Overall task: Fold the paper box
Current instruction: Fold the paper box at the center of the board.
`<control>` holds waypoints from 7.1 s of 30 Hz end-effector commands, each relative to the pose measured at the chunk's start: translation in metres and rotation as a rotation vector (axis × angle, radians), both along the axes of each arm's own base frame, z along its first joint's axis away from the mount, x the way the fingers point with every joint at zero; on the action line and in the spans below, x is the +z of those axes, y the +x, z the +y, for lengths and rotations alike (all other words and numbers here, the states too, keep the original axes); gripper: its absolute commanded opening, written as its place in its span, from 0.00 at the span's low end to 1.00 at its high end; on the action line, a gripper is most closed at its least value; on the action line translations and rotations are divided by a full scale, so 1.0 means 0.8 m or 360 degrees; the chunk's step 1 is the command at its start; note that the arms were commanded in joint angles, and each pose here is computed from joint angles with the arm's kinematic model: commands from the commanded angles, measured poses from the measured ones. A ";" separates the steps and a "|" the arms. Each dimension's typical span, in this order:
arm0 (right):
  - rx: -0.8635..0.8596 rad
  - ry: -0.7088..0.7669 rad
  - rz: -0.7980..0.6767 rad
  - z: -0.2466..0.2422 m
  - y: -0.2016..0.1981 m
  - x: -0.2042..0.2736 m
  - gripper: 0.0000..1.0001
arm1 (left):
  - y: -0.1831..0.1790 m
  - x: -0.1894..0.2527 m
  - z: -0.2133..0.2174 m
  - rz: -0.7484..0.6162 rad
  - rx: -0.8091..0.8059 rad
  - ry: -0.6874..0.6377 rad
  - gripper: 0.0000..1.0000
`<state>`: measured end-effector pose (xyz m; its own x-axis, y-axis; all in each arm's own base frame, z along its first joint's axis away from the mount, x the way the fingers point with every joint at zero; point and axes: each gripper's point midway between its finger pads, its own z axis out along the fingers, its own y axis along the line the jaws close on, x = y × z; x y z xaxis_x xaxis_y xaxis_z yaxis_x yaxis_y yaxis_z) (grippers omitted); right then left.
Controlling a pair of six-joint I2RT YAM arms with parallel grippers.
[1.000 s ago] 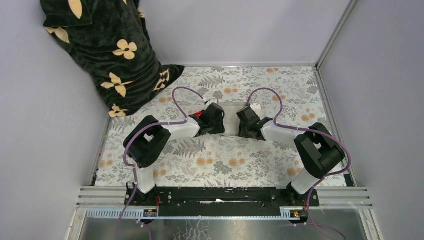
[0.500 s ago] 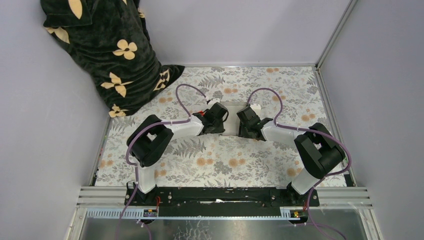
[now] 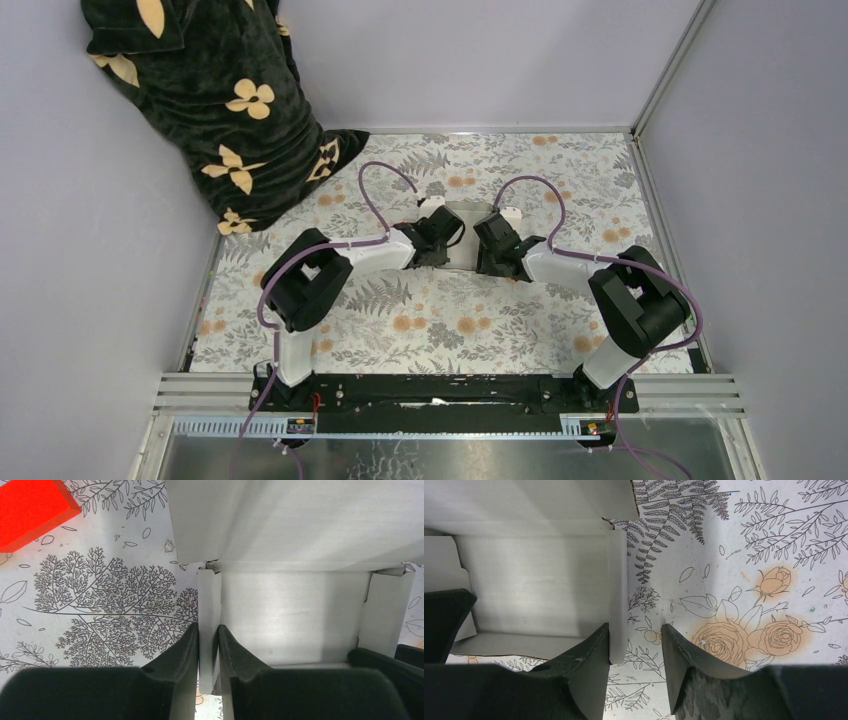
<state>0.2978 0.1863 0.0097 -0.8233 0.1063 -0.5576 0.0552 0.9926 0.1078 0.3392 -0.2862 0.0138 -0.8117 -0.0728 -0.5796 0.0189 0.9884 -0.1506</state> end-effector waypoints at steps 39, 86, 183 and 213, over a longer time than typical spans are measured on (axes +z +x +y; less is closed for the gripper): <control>0.0142 -0.0080 0.0342 -0.008 -0.060 -0.047 0.47 | -0.015 -0.037 0.029 -0.0014 -0.0105 0.0535 0.53; 0.0178 -0.0079 0.0392 -0.003 -0.062 -0.055 0.47 | -0.002 -0.010 -0.006 -0.0063 -0.0185 0.0109 0.40; 0.0028 0.0148 0.0139 -0.021 -0.061 -0.002 0.55 | 0.000 -0.054 -0.009 -0.0082 -0.0386 0.0776 0.00; -0.0093 0.0308 -0.0165 -0.040 -0.045 0.066 0.71 | -0.007 -0.058 -0.016 -0.0032 -0.0450 0.0713 0.37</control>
